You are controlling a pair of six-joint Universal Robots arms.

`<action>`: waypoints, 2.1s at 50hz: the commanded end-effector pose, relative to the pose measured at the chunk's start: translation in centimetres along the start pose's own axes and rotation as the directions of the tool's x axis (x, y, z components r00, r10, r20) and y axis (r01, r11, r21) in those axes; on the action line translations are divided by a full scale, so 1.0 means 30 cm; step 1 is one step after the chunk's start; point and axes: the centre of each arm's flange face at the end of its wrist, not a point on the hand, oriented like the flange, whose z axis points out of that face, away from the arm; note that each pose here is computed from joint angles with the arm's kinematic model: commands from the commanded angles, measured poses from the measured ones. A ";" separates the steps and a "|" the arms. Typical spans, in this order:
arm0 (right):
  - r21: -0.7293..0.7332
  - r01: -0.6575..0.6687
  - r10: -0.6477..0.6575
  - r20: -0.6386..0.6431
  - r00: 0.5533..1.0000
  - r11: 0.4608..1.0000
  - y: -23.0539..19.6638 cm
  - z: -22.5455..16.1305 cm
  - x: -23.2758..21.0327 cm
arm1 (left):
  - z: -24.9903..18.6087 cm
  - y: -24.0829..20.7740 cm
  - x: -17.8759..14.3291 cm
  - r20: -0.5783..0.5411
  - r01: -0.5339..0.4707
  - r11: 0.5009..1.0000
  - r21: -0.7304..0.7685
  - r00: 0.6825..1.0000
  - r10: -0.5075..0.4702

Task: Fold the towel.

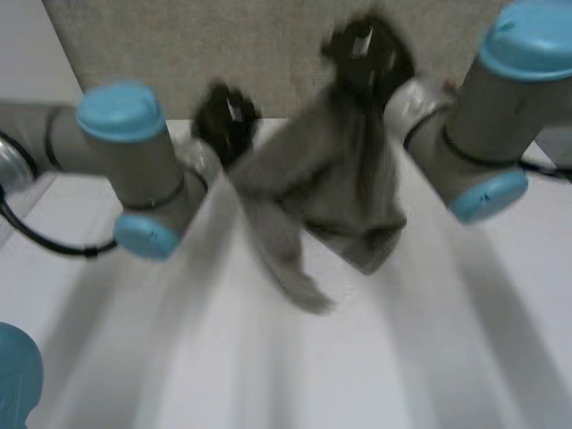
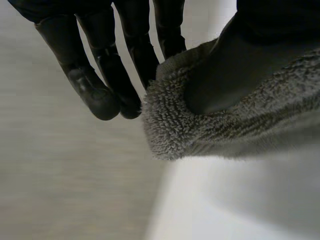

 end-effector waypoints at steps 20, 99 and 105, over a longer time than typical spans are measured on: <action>-0.237 -0.166 0.215 0.199 0.956 0.957 0.126 -0.282 -0.190 | -0.341 0.169 -0.033 0.094 0.406 0.873 -0.269 0.914 -0.396; -0.549 -0.546 0.608 -0.085 0.790 0.633 0.391 -0.456 -0.383 | -0.464 0.254 -0.087 0.157 0.379 0.882 -0.281 0.925 -0.347; -0.545 -0.545 0.613 -0.070 0.787 0.637 0.387 -0.437 -0.414 | -0.448 0.246 -0.107 0.172 0.380 0.887 -0.264 0.923 -0.344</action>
